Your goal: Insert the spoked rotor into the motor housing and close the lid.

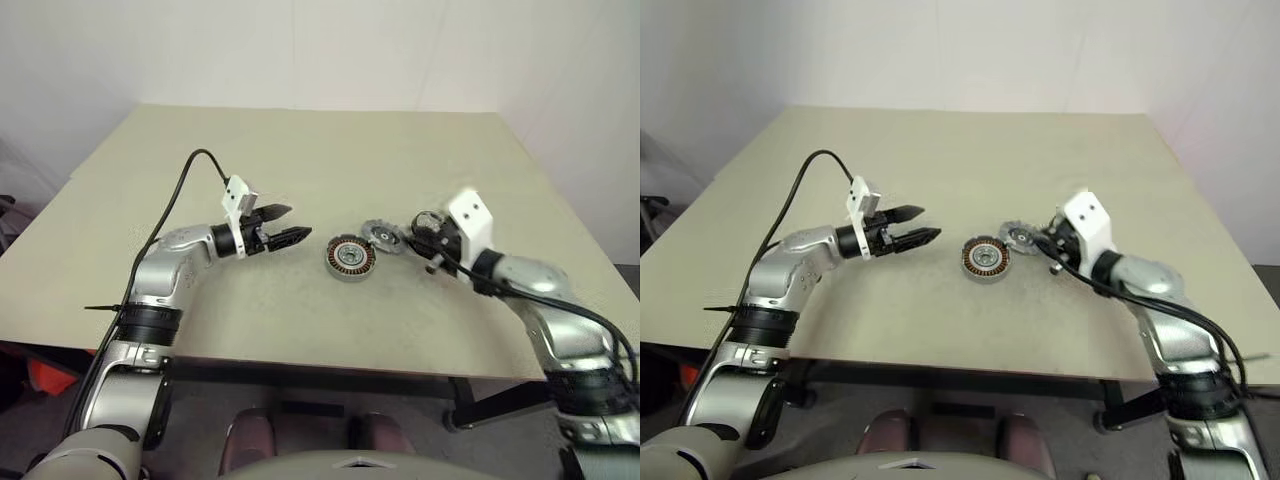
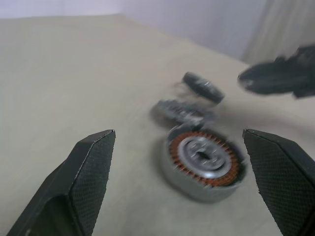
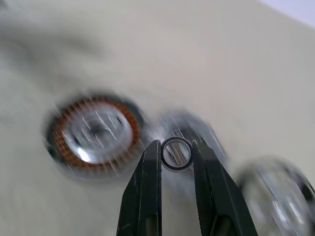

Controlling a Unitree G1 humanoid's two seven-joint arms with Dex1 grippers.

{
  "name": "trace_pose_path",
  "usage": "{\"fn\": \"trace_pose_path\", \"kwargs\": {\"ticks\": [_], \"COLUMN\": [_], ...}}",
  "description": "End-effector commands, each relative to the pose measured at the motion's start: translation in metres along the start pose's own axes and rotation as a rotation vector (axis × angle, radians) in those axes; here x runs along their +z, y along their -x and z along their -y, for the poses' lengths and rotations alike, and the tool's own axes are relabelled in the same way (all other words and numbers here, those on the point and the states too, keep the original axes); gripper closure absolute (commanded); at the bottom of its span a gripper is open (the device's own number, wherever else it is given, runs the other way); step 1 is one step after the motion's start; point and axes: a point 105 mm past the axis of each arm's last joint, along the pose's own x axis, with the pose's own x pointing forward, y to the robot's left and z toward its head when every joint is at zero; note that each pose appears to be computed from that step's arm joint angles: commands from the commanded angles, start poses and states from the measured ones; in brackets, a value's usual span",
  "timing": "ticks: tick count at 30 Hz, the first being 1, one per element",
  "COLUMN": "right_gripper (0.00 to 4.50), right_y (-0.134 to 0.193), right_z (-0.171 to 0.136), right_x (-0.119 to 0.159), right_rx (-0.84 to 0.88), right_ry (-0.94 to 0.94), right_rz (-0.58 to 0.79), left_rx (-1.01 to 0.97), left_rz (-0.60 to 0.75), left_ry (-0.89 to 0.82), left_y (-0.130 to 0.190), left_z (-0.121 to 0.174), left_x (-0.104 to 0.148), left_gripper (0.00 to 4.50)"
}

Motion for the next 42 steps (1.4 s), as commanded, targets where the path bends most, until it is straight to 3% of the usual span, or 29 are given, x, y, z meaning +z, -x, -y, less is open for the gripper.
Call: {"fn": "trace_pose_path", "kwargs": {"ticks": [1, 19, 42], "right_gripper": [3.89, 3.89, 3.89], "right_y": [-0.017, -0.058, -0.053], "right_z": [-0.005, -0.038, -0.045], "right_x": [0.003, -0.018, -0.028], "right_rx": [0.026, 0.104, 0.108], "right_ry": [0.013, -0.067, -0.059], "right_rz": [-0.004, -0.041, -0.075], "left_rx": [0.038, 0.107, 0.113], "left_rz": [0.029, 0.037, 0.035], "left_ry": [-0.064, -0.080, -0.093], "left_y": [0.007, 0.019, 0.017], "left_z": [-0.009, -0.015, -0.019], "left_x": [0.014, 0.014, 0.014], "left_gripper": [0.11, 0.11, 0.11]}}
